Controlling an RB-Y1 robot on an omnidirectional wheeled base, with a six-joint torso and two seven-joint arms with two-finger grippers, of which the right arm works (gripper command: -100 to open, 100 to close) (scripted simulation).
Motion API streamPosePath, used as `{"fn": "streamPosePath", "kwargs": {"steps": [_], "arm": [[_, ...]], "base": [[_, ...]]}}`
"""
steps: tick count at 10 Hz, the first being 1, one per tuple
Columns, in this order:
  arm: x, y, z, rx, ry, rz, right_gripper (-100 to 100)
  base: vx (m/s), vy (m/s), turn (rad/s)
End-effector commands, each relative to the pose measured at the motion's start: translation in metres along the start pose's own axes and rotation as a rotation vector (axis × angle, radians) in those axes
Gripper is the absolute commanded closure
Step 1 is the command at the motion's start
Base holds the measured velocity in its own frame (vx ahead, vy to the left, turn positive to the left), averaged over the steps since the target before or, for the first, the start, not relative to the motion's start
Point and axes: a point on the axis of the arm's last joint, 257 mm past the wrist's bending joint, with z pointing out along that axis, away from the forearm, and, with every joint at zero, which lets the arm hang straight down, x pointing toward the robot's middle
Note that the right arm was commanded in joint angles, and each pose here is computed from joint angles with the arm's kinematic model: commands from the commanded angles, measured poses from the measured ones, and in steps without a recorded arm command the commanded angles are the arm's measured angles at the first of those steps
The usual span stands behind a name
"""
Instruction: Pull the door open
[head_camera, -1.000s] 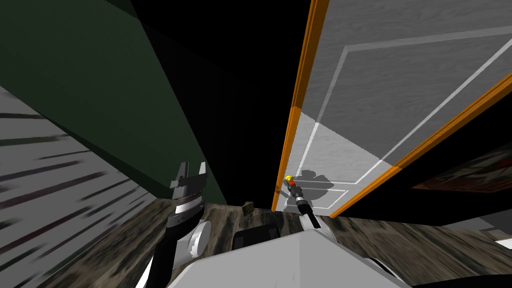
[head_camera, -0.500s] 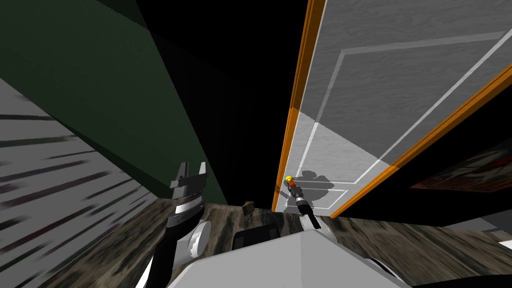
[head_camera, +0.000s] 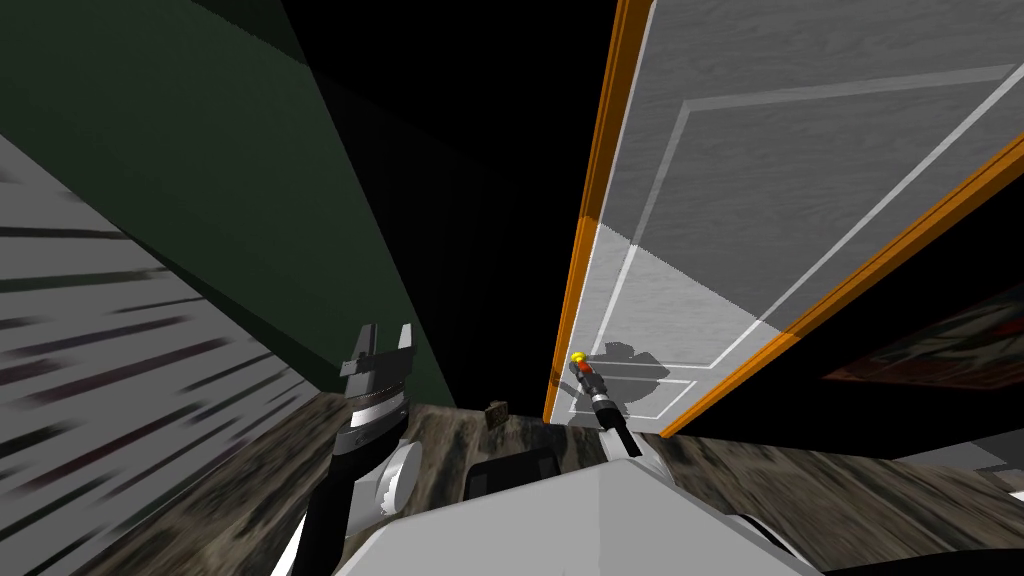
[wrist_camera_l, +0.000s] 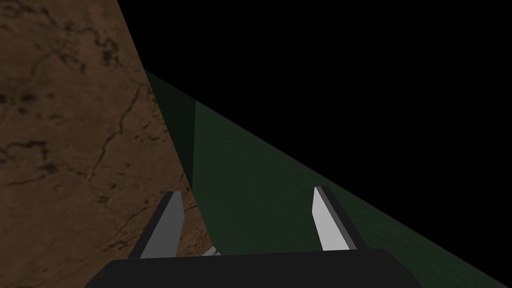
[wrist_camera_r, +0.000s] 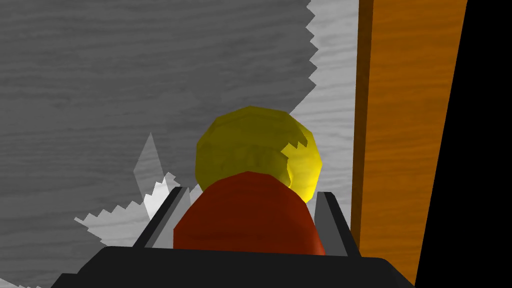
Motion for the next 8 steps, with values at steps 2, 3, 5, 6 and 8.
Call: {"fn": "streamPosePath", "kwargs": {"steps": [2,3,5,6,8], "arm": [[0.0012,0.0023,-0.0001,-0.001,0.001,0.059,100],[0.0012,0.0023,0.0001,-0.001,0.001,0.085,100],[0.0011,0.0024,0.0005,0.0,0.001,0.144,100],[0.001,0.0024,0.0007,0.0,0.001,0.174,100],[0.0009,0.0025,0.0011,0.001,0.0,0.232,100]], "base": [[-0.021,-0.004,0.017],[-0.022,-0.007,0.017],[-0.027,-0.012,0.028],[-0.033,-0.011,0.023],[-0.032,-0.007,0.028]]}}
